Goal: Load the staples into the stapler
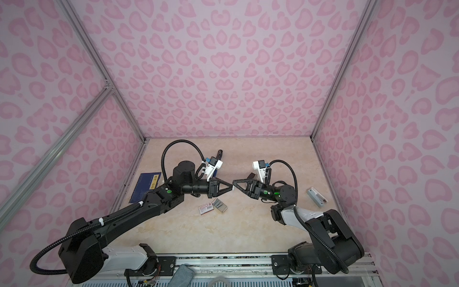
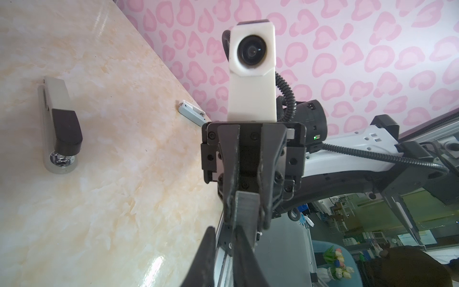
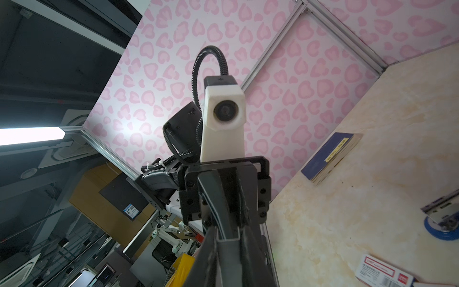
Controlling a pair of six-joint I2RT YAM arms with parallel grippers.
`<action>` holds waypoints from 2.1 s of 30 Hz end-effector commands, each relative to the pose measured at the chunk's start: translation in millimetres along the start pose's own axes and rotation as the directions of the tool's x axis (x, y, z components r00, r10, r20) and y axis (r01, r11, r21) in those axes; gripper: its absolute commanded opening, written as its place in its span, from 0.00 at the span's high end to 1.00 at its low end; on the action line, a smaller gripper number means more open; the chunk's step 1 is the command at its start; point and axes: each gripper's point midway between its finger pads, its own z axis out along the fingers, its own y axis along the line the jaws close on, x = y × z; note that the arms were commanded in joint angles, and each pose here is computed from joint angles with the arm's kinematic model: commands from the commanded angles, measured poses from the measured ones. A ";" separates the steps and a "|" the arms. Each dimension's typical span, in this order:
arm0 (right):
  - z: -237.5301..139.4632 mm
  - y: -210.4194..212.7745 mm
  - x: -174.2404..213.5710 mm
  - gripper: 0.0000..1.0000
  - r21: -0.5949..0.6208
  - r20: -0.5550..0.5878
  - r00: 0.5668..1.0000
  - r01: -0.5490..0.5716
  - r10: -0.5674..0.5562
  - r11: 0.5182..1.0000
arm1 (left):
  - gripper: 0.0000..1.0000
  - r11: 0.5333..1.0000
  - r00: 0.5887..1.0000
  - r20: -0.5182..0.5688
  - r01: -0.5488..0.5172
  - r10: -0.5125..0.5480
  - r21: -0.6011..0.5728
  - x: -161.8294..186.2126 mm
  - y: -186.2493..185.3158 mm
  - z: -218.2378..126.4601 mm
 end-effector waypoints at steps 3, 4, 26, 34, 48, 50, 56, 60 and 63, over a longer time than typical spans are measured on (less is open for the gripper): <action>0.0 8.6 -3.1 0.82 -0.023 0.007 0.999 0.044 -0.044 0.999 | 0.78 1.000 1.000 0.026 -0.008 0.008 -0.004 -4.4 0.0 -3.7; -0.5 8.7 -4.1 0.82 -0.021 0.011 0.999 0.047 -0.047 0.999 | 0.77 1.000 1.000 0.030 -0.008 0.008 -0.008 -4.7 0.6 -4.8; -16.0 -8.9 -14.6 0.82 0.119 0.019 0.997 0.072 -0.075 0.990 | 0.03 0.771 0.975 0.181 0.212 -0.127 -0.601 2.5 151.2 -73.1; -21.6 -18.1 -6.3 0.81 0.216 -0.023 0.996 0.091 -0.088 0.972 | 0.03 0.612 0.976 0.137 0.212 -0.168 -0.762 5.4 235.9 -67.5; -34.5 -21.7 7.2 0.81 0.307 -0.056 0.991 0.129 -0.118 0.943 | 0.20 0.593 0.951 0.048 0.230 -0.307 -0.771 16.4 309.5 -24.2; -35.0 -23.4 7.9 0.81 0.313 -0.059 0.992 0.129 -0.116 0.941 | 0.26 0.611 0.947 0.042 0.238 -0.318 -0.755 21.2 306.8 -17.3; -34.3 -26.8 7.1 0.81 0.309 -0.050 0.993 0.120 -0.110 0.943 | 0.45 0.626 0.941 0.000 0.225 -0.339 -0.747 40.5 292.5 0.7; -33.8 -28.4 6.7 0.81 0.307 -0.046 0.993 0.117 -0.108 0.945 | 0.54 0.614 0.940 -0.032 0.197 -0.340 -0.764 52.1 284.8 12.5; -34.0 -30.1 7.0 0.81 0.310 -0.044 0.994 0.113 -0.104 0.944 | 0.52 0.623 0.932 -0.037 0.212 -0.361 -0.753 59.4 278.1 23.3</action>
